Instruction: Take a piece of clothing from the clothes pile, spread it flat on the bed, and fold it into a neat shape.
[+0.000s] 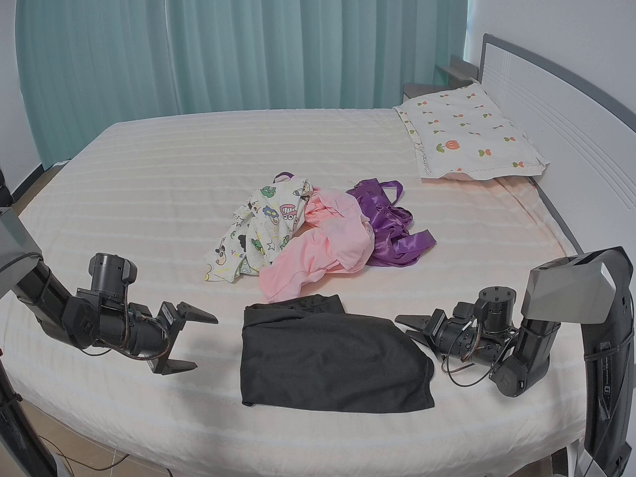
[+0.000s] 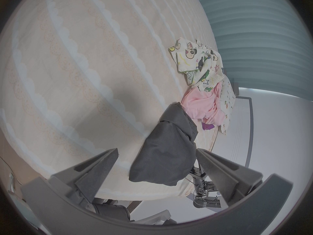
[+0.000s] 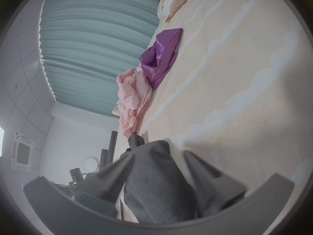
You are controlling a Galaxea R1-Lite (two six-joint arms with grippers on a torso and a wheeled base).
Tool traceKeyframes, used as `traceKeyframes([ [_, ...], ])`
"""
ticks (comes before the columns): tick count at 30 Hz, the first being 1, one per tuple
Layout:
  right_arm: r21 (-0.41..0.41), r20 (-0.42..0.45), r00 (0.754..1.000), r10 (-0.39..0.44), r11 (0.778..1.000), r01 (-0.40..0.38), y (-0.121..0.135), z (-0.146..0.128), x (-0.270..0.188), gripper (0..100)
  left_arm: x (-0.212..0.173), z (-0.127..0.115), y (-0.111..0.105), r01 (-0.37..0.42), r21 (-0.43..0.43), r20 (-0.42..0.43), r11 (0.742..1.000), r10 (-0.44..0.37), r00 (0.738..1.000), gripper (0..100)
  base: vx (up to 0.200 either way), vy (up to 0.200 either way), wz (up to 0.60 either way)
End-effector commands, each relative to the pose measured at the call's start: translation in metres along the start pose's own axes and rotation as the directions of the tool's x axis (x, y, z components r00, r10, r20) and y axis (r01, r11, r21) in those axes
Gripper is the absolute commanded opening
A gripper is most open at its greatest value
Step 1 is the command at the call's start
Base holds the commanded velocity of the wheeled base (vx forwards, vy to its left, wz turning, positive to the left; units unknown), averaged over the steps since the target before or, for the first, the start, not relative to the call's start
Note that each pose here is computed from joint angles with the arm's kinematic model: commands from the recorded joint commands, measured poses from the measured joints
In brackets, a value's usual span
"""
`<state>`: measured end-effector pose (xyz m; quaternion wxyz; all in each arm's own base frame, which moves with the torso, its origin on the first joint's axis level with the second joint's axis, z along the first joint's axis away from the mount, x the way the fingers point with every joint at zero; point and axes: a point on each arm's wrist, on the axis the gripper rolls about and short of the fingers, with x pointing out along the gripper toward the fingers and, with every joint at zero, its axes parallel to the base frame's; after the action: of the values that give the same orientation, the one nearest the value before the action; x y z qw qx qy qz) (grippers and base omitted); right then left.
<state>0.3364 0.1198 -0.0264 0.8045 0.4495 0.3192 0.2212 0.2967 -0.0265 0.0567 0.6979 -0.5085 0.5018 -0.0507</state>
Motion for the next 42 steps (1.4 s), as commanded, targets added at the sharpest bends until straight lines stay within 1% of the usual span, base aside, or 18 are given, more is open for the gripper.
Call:
traceKeyframes([
  [1,0.002,-0.001,1.000,0.002,1.000,-0.002,0.000,0.000,0.000,0,0.002,-0.001,0.001,-0.007,0.000,-0.005,1.000,0.007,1.000,100,0.000,0.000,0.00],
  [9,0.005,0.006,1.000,0.009,1.000,-0.009,0.001,0.000,-0.003,0,0.002,-0.001,0.001,-0.007,0.000,-0.005,1.000,0.007,1.000,100,0.000,0.000,0.00],
  [12,0.021,0.024,0.999,0.044,0.999,-0.045,0.001,0.000,-0.009,0,0.002,-0.001,0.001,-0.007,0.000,-0.005,1.000,0.007,1.000,100,0.000,0.000,0.00],
  [14,0.026,0.021,0.998,0.054,0.998,-0.055,0.001,0.000,-0.010,0,0.003,-0.001,0.000,-0.007,-0.001,-0.005,1.000,0.007,1.000,100,0.000,0.000,0.00],
  [18,0.043,-0.016,0.998,0.067,0.997,-0.067,0.000,0.003,-0.020,0,0.002,-0.001,0.001,-0.007,-0.001,-0.005,1.000,0.007,1.000,100,0.000,0.000,0.00],
  [19,0.041,-0.022,0.998,0.065,0.997,-0.064,-0.001,0.002,-0.021,100,0.002,-0.001,0.001,-0.007,0.000,-0.005,1.000,0.007,1.000,100,0.000,0.000,0.00],
  [20,0.041,-0.022,0.998,0.065,0.997,-0.064,-0.001,0.002,-0.021,100,0.002,-0.001,0.001,-0.007,0.000,-0.005,1.000,0.007,1.000,100,0.000,0.000,0.00],
  [21,0.015,-0.039,0.998,0.055,0.998,-0.055,-0.003,-0.003,-0.021,100,0.003,-0.001,0.001,-0.008,-0.001,-0.006,1.000,0.008,1.000,100,0.000,0.000,0.00],
  [23,-0.026,-0.046,0.998,0.053,0.998,-0.054,-0.006,-0.005,-0.019,100,0.003,-0.001,0.000,-0.007,0.000,-0.005,1.000,0.007,1.000,100,0.000,0.000,0.00],
  [25,-0.049,-0.060,0.997,0.054,0.997,-0.057,-0.007,-0.008,-0.015,100,0.003,-0.001,0.000,-0.007,0.000,-0.005,1.000,0.007,1.000,100,0.000,0.000,0.00],
  [30,-0.066,-0.098,0.992,0.074,0.995,-0.080,0.001,-0.020,-0.009,100,0.003,-0.001,0.000,-0.007,0.000,-0.005,1.000,0.007,1.000,100,0.000,0.000,0.00],
  [36,-0.062,-0.100,0.992,0.081,0.994,-0.088,0.002,-0.019,-0.008,100,0.003,-0.001,0.000,-0.007,0.000,-0.005,1.000,0.007,1.000,100,0.000,0.000,0.00],
  [37,-0.060,-0.099,0.992,0.084,0.994,-0.090,0.002,-0.019,-0.007,0,0.003,-0.001,0.000,-0.008,0.000,-0.004,1.000,0.008,1.000,100,0.000,0.000,0.00],
  [39,-0.055,-0.088,0.992,0.094,0.994,-0.099,0.004,-0.014,-0.007,0,0.003,-0.001,0.000,-0.007,0.000,-0.005,1.000,0.007,1.000,100,0.000,0.000,0.00],
  [42,0.012,-0.079,0.991,0.106,0.994,-0.106,0.008,-0.011,-0.009,0,0.003,-0.001,0.000,-0.008,0.000,-0.004,1.000,0.008,1.000,100,0.000,0.000,0.00],
])
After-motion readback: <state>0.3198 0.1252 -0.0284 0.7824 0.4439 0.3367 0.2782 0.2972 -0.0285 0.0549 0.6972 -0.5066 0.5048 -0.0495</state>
